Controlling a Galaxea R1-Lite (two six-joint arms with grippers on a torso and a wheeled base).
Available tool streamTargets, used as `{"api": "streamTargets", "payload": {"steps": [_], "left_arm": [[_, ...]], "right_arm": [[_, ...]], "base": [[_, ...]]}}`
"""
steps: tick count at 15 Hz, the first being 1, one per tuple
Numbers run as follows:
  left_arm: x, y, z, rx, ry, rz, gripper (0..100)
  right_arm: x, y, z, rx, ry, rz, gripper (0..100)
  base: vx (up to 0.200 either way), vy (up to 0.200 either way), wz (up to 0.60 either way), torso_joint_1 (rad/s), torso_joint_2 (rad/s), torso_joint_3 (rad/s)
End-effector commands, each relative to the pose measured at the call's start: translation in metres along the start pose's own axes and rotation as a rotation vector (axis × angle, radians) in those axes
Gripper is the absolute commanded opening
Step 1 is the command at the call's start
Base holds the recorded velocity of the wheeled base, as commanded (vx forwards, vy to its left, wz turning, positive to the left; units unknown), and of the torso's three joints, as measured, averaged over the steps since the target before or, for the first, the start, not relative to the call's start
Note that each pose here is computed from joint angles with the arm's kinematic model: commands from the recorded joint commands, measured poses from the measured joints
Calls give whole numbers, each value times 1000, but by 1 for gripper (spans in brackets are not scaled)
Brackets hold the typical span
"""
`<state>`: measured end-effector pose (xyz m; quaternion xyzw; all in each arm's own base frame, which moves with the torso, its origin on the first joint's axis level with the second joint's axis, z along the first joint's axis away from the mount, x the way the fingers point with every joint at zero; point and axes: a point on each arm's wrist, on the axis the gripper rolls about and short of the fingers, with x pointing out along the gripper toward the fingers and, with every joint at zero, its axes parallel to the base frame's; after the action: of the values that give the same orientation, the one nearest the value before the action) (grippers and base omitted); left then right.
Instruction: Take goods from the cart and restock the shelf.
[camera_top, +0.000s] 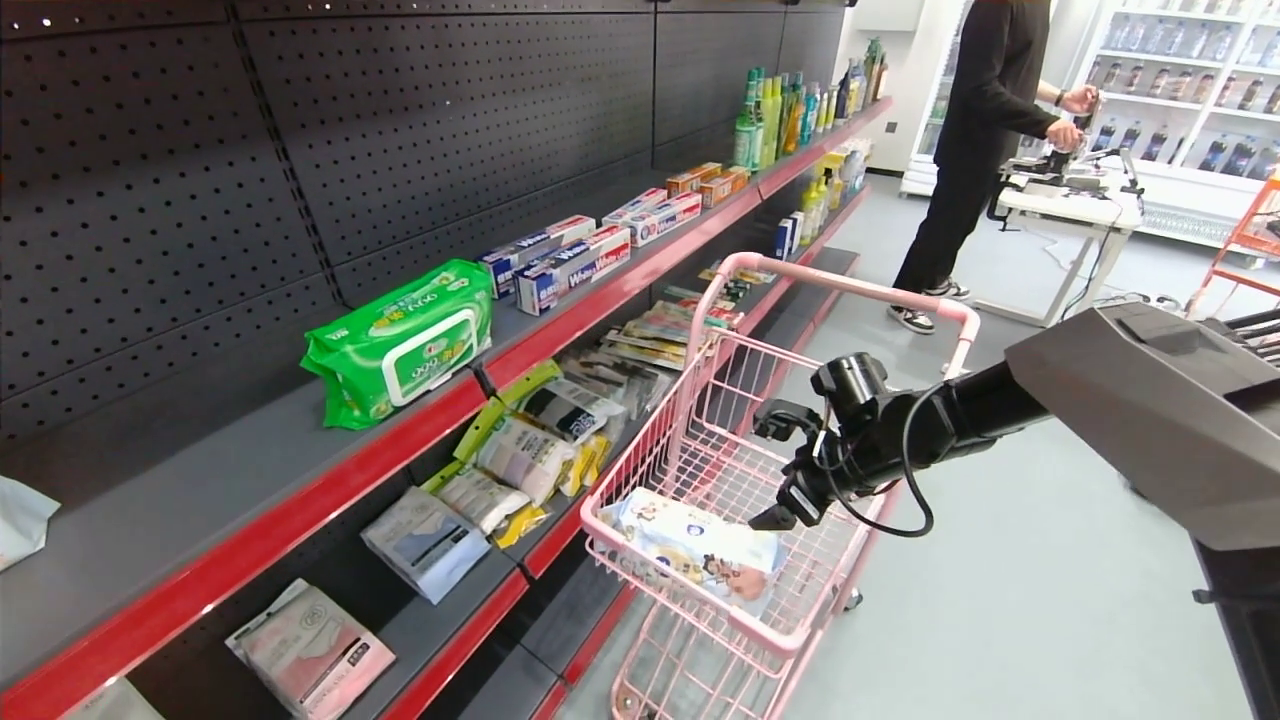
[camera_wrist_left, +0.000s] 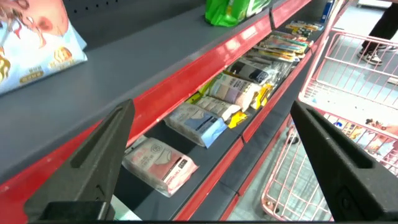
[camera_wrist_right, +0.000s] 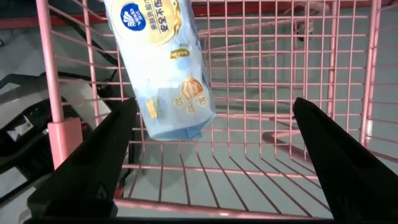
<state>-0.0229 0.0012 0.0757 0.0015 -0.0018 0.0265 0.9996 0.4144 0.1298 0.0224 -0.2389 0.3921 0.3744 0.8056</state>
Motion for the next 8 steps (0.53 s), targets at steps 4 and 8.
{"api": "streamTargets", "payload": {"steps": [4, 8], "left_arm": [[0, 0, 0, 0, 2, 1, 100], [0, 0, 0, 0, 2, 1, 100]], "right_arm": [[4, 3, 10, -23, -22, 0, 100], [3, 3, 20, -37, -53, 1, 100]], "base": [[0, 0, 0, -170, 380, 210], [0, 0, 0, -215, 498, 283]]}}
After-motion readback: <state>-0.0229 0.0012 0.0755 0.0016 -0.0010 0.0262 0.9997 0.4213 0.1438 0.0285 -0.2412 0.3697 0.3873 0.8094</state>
